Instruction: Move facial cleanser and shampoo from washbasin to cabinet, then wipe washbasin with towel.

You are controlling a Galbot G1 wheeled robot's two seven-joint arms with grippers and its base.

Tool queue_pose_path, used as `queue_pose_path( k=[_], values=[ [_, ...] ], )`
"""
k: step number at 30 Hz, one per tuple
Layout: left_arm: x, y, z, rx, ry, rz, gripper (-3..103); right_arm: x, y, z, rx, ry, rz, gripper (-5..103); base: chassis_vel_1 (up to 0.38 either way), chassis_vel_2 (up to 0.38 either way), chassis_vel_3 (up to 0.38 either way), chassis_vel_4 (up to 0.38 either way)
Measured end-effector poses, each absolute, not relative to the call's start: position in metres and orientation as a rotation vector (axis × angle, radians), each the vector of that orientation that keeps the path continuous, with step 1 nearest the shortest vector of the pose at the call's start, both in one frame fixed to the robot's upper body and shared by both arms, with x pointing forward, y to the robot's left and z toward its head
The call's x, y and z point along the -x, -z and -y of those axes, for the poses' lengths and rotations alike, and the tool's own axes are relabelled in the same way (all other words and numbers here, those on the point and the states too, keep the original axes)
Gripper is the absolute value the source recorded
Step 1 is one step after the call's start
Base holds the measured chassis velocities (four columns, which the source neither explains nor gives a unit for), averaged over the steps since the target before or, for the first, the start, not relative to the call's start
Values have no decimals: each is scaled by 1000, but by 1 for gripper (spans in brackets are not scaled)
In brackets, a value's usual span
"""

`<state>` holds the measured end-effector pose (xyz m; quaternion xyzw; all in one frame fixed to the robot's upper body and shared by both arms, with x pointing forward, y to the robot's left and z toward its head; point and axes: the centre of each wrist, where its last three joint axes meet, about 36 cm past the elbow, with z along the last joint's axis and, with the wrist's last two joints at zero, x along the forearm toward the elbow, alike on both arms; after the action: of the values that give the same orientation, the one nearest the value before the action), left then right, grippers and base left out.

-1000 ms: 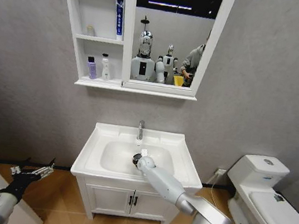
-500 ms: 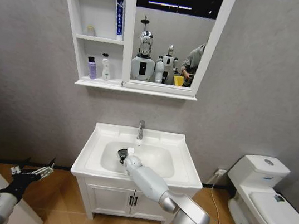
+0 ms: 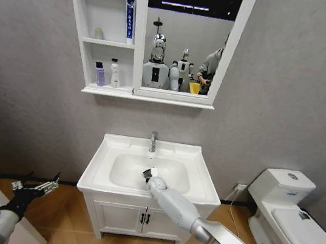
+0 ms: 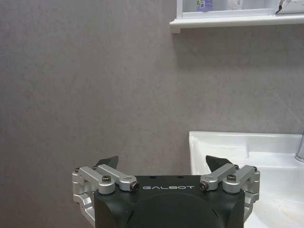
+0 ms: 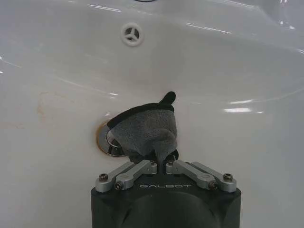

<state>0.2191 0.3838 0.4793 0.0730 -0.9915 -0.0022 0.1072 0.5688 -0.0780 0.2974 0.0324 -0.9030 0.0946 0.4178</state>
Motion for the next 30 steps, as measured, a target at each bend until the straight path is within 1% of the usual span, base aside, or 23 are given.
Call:
queue_pose_path(
  k=[3,7,10,11,14,18,20,22,23,24,27,30],
  values=[
    [-219,-479,-384,-215,7,2919,100,-574,-303,89,-63,-279,2276,3,0,0,0,0],
    [-219,-479,-384,-215,6,2919,100,-577,-304,89,-71,-272,2277,3,0,0,0,0],
    [-219,-479,-384,-215,7,2919,100,-574,-302,71,-141,-179,2283,3,0,0,0,0],
    [-219,-479,-384,-215,7,2919,100,-574,-302,71,-141,-179,2283,3,0,0,0,0],
    [-219,-479,-384,-215,7,2919,100,-569,-301,46,-212,-102,2287,3,0,0,0,0],
    [-219,-479,-384,-215,7,2919,100,-569,-300,30,-252,-77,2290,3,0,0,0,0],
    [-219,-479,-384,-215,6,2919,100,-569,-300,29,-246,-95,2292,3,0,0,0,0],
    [-219,-479,-384,-215,7,2919,100,-570,-299,32,-201,-171,2296,3,0,0,0,0],
    [-219,-479,-384,-215,7,2919,100,-572,-298,40,-153,-247,2301,3,0,0,0,0],
    [-219,-479,-384,-215,7,2919,100,-572,-298,40,-153,-247,2301,3,0,0,0,0],
    [-219,-479,-384,-215,7,2919,100,-578,-297,67,-82,-392,2316,3,0,0,0,0],
    [-219,-479,-384,-215,7,2919,100,-578,-298,74,-73,-407,2312,3,0,0,0,0]
  ],
)
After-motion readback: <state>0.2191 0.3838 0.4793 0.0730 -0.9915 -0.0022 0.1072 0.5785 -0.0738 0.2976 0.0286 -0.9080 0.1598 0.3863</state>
